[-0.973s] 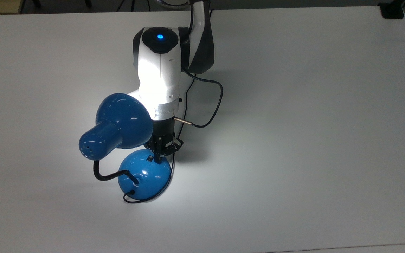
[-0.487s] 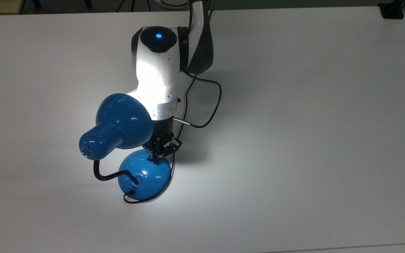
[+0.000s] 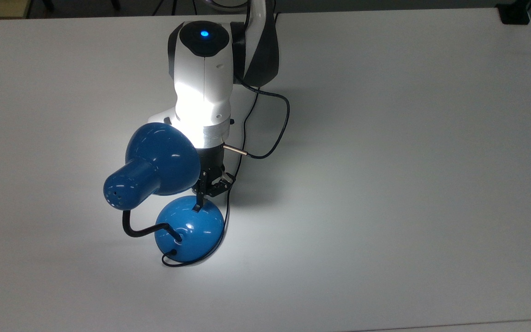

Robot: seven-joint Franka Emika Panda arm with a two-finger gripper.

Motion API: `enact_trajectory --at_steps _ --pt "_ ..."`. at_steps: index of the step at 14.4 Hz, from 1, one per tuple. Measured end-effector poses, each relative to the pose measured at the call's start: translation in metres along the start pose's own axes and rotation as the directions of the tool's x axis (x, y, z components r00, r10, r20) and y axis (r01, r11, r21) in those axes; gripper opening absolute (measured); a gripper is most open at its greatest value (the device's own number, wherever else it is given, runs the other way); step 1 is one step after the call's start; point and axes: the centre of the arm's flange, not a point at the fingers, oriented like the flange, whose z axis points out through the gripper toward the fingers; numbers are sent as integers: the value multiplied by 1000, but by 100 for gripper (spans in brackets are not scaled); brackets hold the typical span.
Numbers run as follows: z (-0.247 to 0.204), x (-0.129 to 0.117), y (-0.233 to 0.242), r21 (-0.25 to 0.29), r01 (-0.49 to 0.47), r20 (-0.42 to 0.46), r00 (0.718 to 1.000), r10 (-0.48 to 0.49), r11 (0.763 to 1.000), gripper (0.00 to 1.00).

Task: Turn off the lamp
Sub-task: 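Press the switch on the lamp base with the gripper fingertips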

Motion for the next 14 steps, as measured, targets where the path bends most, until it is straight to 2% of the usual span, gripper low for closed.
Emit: enact_trajectory --at_steps 14 --pt "18 -16 7 -25 14 48 999 -13 1000 1"
